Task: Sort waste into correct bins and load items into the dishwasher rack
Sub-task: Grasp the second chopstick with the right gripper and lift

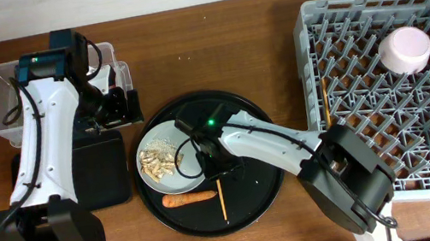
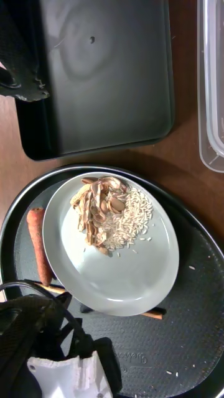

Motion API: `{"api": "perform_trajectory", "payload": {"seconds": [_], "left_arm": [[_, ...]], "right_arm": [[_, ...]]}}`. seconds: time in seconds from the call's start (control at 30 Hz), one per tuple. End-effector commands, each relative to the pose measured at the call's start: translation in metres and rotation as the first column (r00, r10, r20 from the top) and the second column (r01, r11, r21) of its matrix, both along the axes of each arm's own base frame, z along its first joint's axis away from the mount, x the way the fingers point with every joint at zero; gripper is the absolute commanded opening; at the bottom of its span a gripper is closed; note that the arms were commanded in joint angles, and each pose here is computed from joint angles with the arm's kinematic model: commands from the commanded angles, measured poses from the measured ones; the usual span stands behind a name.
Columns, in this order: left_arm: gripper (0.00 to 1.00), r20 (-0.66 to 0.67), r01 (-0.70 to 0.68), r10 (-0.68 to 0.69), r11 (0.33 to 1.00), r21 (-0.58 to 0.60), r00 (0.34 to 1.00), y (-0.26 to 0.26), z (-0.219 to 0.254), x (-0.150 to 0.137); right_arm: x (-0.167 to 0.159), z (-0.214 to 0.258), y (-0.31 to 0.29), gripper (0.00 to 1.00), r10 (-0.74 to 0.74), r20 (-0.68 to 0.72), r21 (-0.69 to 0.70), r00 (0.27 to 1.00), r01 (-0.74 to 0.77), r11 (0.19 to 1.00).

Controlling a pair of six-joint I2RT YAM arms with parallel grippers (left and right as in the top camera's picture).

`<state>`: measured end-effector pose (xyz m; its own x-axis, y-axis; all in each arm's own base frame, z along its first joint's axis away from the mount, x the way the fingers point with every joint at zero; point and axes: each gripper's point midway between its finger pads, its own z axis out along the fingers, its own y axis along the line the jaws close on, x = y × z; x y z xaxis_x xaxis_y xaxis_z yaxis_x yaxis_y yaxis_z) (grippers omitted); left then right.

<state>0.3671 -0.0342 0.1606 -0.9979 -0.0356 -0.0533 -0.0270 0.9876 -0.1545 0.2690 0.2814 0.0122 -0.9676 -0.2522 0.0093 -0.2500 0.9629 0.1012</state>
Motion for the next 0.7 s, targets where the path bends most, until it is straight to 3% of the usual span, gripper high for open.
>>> {"api": "perform_trajectory", "payload": {"seconds": [0.0, 0.13, 0.37, 0.5, 0.67], "left_arm": [[0.99, 0.033, 0.0, 0.0, 1.0, 0.003, 0.999, 0.0, 0.01, 0.001], [0.99, 0.033, 0.0, 0.0, 1.0, 0.003, 0.999, 0.0, 0.01, 0.001], [0.99, 0.029, 0.0, 0.0, 1.0, 0.003, 1.0, 0.0, 0.01, 0.0], [0.99, 0.029, 0.0, 0.0, 1.0, 0.002, 1.0, 0.0, 0.01, 0.0], [0.99, 0.029, 0.0, 0.0, 1.0, 0.002, 1.0, 0.0, 0.01, 0.0]], "right_arm": [[0.0, -0.008, 0.0, 0.44, -0.041, 0.005, -0.03, 0.999, 0.041, 0.999], [-0.01, -0.021, -0.002, 0.44, -0.065, -0.007, -0.043, 0.998, 0.065, 0.997], [-0.013, -0.022, -0.006, 0.05, -0.106, -0.021, -0.059, 0.994, 0.105, 0.993], [-0.007, -0.009, -0.026, 0.04, -0.14, -0.035, -0.076, 0.99, 0.137, 0.988], [0.025, 0.075, -0.07, 0.04, -0.143, 0.082, 0.036, 0.986, 0.14, 0.989]]}}
